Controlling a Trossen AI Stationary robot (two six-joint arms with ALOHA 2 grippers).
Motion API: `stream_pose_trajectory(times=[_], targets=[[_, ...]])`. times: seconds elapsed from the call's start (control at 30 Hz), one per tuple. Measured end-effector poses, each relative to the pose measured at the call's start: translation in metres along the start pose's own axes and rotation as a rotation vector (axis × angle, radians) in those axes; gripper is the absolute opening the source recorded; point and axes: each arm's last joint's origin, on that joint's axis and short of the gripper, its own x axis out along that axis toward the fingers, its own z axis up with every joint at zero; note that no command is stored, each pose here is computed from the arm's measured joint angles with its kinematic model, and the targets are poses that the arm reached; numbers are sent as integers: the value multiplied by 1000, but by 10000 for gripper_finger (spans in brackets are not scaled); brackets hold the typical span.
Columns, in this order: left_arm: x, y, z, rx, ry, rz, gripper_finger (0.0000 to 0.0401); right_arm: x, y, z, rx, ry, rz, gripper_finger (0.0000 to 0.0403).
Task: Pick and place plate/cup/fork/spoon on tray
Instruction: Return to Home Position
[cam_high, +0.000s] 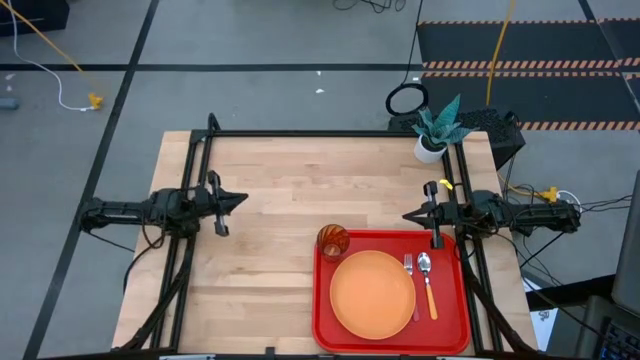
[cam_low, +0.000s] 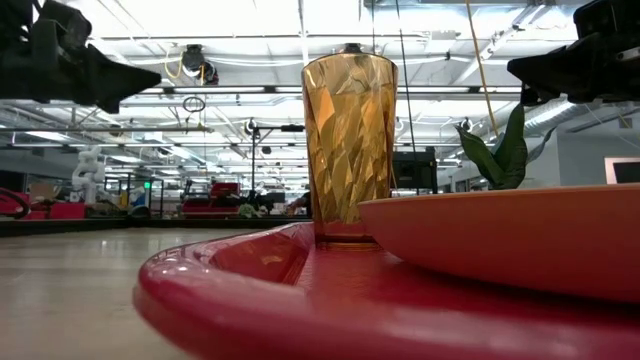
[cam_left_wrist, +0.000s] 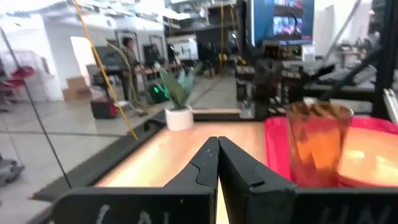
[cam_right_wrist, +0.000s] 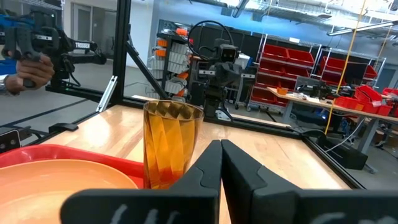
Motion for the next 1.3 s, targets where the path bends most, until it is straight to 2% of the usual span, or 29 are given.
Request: stream_pose_trajectory(times=[0.27, 0.47, 1.3], targets=[[0, -5, -8, -21, 74, -159, 12, 0, 0, 0, 0, 0, 0, 0], [0, -6, -9, -19, 87, -161, 29, 0, 0, 0, 0, 0, 0, 0], [1, -6, -9, -28, 87, -161, 31, 0, 0, 0, 0, 0, 0, 0]])
